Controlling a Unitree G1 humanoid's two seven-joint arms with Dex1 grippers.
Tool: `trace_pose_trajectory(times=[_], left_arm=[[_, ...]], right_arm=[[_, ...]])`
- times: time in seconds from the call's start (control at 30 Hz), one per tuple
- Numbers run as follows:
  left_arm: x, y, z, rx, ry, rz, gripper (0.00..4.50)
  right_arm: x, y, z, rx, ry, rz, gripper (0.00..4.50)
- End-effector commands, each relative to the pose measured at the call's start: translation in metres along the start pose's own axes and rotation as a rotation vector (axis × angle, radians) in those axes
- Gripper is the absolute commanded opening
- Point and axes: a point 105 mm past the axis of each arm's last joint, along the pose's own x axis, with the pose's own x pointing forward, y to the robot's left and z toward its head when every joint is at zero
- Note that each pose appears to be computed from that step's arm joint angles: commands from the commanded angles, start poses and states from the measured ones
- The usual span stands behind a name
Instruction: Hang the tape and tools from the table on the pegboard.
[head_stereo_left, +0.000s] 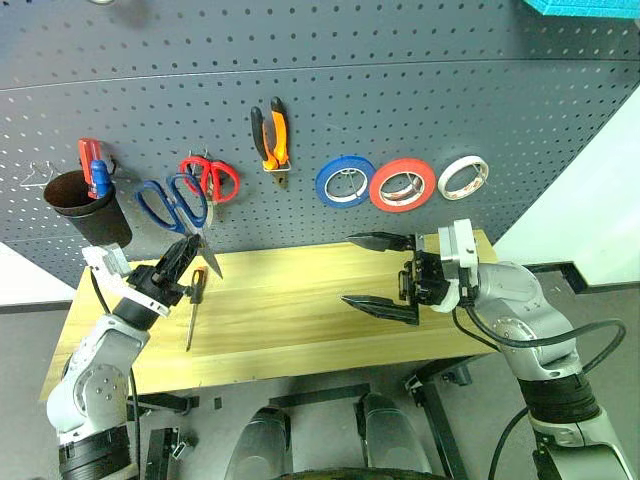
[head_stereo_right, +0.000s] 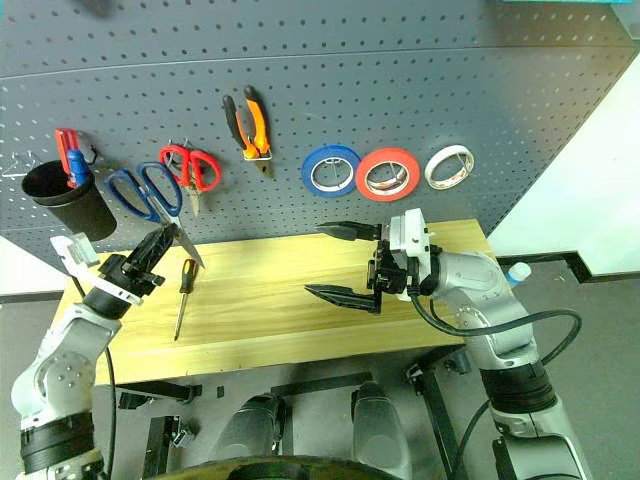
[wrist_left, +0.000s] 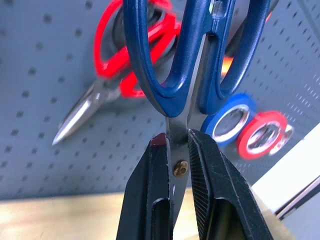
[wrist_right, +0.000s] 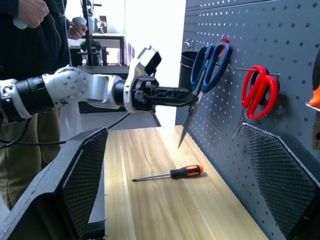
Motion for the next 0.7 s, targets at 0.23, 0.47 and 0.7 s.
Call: trace_pose_trajectory(times=[0.23, 0.47, 0.7], left_arm=[[0.014, 0.012, 0.014, 0.039, -0.037, 0.04, 0.2], [0.011, 0.016, 0.007, 0.047, -0.007, 0.056, 0.2], [0.012, 0.018, 0.003, 0.055, 0.016, 0.061, 0.2]], right_arm=[[0.002, 0.001, 0.006, -0.047, -0.008, 0.001, 4.5], [-0.001, 0.0, 0.003, -0.05, 0.01, -0.015, 4.5], [-0.001, -0.001, 0.002, -0.053, 0.017, -0.014, 4.5]])
